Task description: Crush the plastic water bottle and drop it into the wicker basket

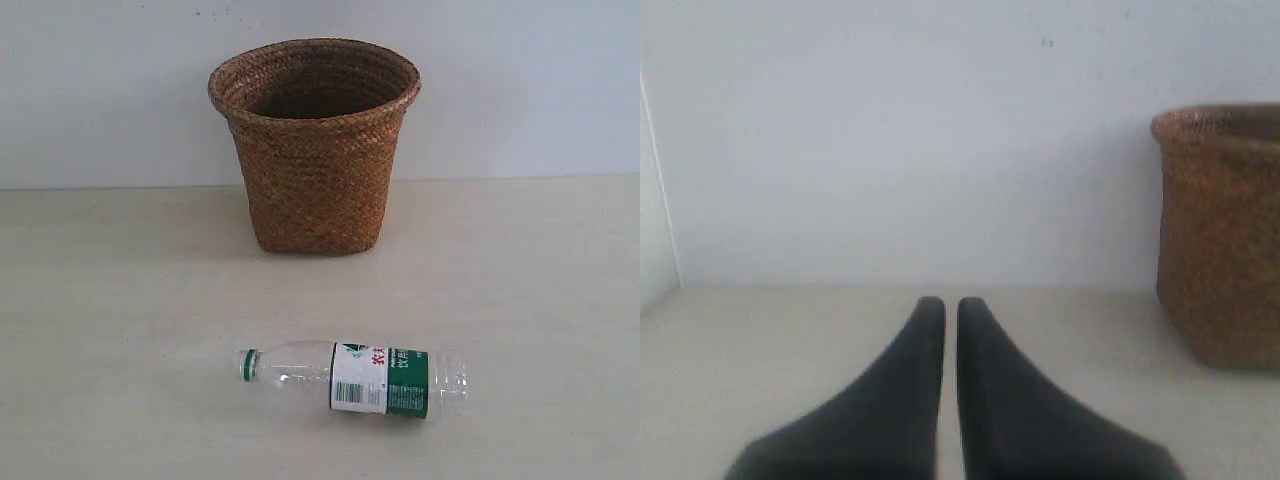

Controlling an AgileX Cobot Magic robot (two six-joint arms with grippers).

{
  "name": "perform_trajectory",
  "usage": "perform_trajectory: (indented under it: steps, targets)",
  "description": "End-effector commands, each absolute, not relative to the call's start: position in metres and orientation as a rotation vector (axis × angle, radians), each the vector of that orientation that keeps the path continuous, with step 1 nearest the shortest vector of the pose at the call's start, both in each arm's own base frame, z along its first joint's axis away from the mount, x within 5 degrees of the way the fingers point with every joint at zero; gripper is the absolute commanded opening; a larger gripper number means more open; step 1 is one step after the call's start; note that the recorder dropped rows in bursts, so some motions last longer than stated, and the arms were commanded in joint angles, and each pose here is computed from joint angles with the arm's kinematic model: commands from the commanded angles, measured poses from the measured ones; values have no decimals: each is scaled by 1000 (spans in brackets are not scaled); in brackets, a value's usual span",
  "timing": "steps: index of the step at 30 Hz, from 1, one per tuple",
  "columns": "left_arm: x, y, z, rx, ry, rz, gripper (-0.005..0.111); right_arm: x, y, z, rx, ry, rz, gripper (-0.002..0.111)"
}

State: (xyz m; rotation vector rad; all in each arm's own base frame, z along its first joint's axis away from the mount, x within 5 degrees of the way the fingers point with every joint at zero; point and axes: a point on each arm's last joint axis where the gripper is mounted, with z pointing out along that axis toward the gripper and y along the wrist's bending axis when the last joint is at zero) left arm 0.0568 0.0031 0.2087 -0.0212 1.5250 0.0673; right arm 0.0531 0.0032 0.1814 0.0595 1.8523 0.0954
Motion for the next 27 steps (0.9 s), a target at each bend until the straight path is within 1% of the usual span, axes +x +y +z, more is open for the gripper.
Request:
perform_trajectory:
  steps: [1, 5, 7, 8, 9, 11, 13, 15, 20, 24, 27]
  targets:
    - [54, 4, 225, -32, 1356, 82, 4, 53, 3, 181, 60, 1838, 95, 0]
    - [53, 5, 229, -35, 1307, 86, 4, 53, 3, 181, 60, 1838, 95, 0]
    - [52, 5, 233, -97, 1261, 13, 4, 53, 3, 181, 60, 1838, 95, 0]
    - [51, 7, 236, -214, 1210, -128, 4, 53, 3, 181, 60, 1838, 95, 0]
    - [50, 8, 237, -362, 1161, -321, 4, 53, 3, 181, 60, 1838, 95, 0]
    - [51, 7, 235, -552, 1141, -588, 4, 53, 3, 181, 60, 1838, 95, 0]
    - [50, 6, 242, -585, 1142, -656, 4, 53, 3, 181, 60, 1838, 95, 0]
    - [48, 4, 253, -503, 1149, -596, 4, 53, 3, 181, 60, 1840, 95, 0]
    - [37, -2, 299, -247, 1096, -382, 4, 53, 3, 181, 60, 1840, 95, 0]
    - [41, -3, 334, -185, 1096, -310, 4, 53, 3, 181, 60, 1840, 95, 0]
    - [52, -2, 354, -154, 1125, -253, 4, 53, 3, 181, 60, 1840, 95, 0]
